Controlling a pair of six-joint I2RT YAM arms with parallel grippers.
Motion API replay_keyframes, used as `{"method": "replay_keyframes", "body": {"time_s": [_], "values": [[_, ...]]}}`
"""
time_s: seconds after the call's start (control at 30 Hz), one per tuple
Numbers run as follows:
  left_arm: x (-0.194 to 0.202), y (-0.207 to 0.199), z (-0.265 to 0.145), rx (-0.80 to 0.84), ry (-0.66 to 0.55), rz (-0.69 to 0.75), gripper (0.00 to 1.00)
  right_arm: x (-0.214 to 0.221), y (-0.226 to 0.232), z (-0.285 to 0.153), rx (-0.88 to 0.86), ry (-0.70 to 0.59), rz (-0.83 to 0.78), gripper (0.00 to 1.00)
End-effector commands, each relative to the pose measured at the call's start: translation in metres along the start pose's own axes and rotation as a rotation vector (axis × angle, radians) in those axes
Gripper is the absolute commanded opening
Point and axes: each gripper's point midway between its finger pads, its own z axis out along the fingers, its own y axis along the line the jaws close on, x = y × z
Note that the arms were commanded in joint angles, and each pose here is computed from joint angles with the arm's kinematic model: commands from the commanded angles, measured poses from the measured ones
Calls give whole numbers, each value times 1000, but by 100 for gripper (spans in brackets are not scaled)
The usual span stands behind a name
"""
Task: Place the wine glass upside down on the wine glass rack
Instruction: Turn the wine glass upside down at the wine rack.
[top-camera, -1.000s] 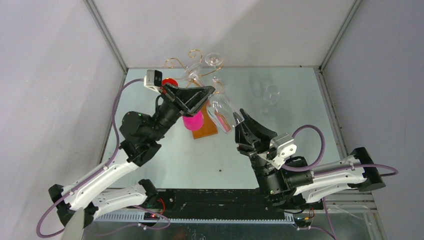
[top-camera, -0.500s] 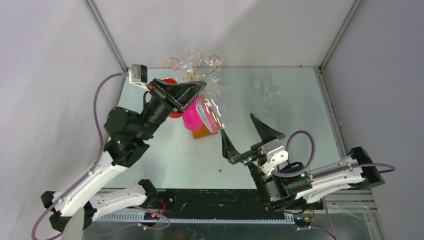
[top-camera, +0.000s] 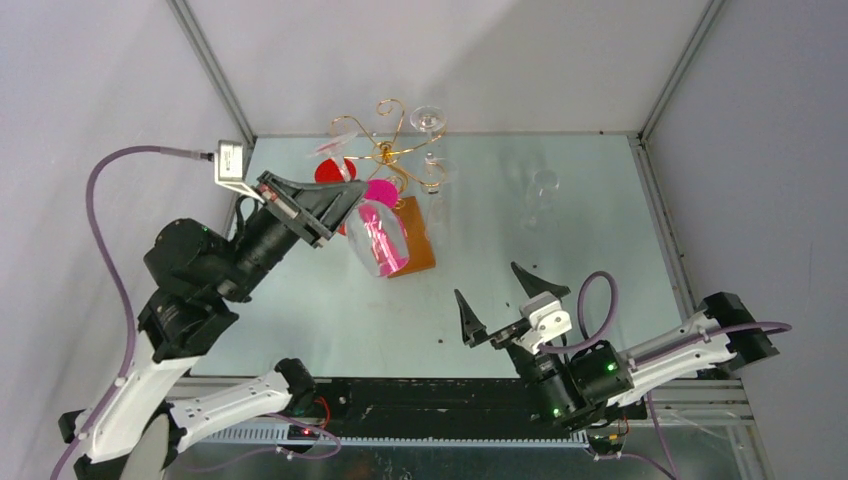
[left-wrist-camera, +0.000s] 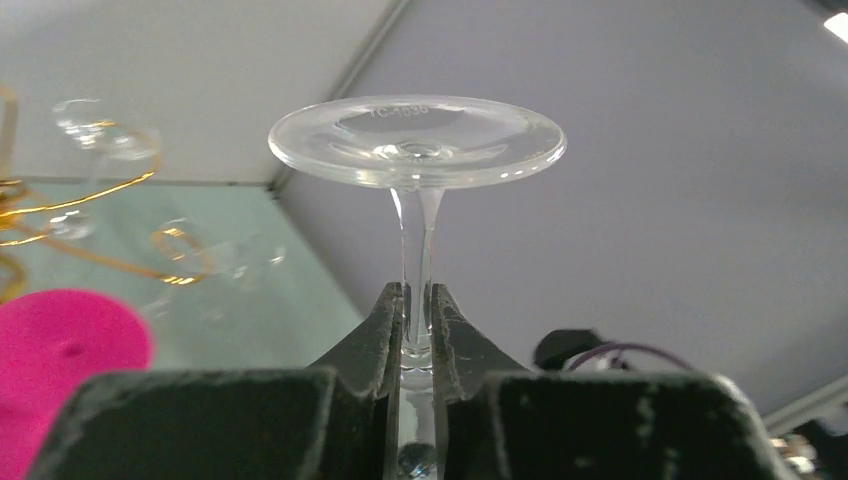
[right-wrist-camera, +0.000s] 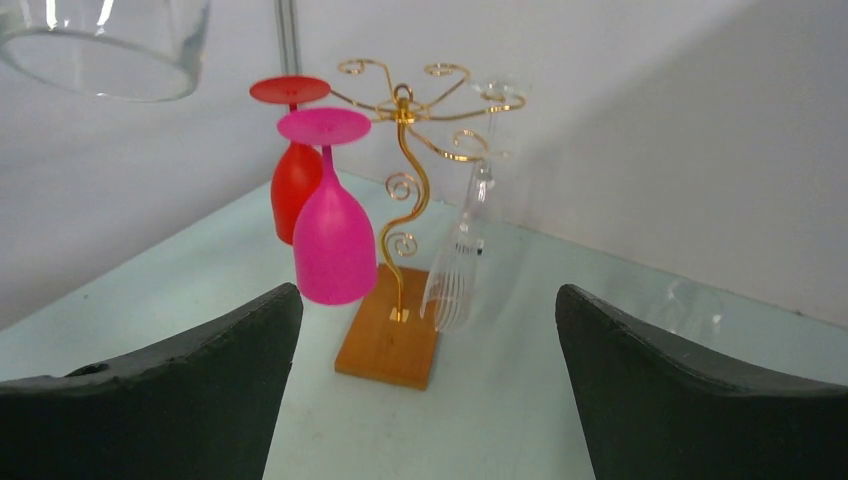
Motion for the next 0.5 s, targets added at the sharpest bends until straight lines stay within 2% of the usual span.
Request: {"method": "replay_keyframes", "body": {"time_s": [0.0, 0.03, 0.07, 0.1, 0.13, 0.2, 0.23, 0.27, 0.3, 0.33, 0.47], "values": [[1, 25, -25, -91, 47, 217, 0, 14, -6, -9, 14, 78, 77, 99], [1, 27, -31, -94, 52, 235, 0, 18, 0, -11, -3, 92, 67, 100], [9, 35, -35, -111, 84, 268, 0, 17, 2, -12, -13, 95, 145, 100], [9, 37, -41, -111, 88, 283, 0, 24, 9, -15, -50, 111, 72, 100], [19, 46, -44, -127, 122, 314, 0, 19, 12, -16, -78, 103, 192, 99], [29, 57, -53, -131, 153, 355, 0, 36, 30, -25, -219, 146, 187, 98], [31, 56, -59, -116, 156, 363, 0, 33, 21, -23, -238, 155, 258, 97], [41, 65, -61, -120, 184, 389, 0, 44, 34, -31, -313, 214, 342, 94], [43, 64, -68, -96, 186, 396, 0, 41, 18, -25, -295, 219, 422, 93], [53, 71, -69, -98, 210, 412, 0, 54, 26, -33, -342, 285, 474, 90], [76, 80, -83, -38, 246, 443, 0, 75, 15, -38, -332, 403, 587, 86]]}}
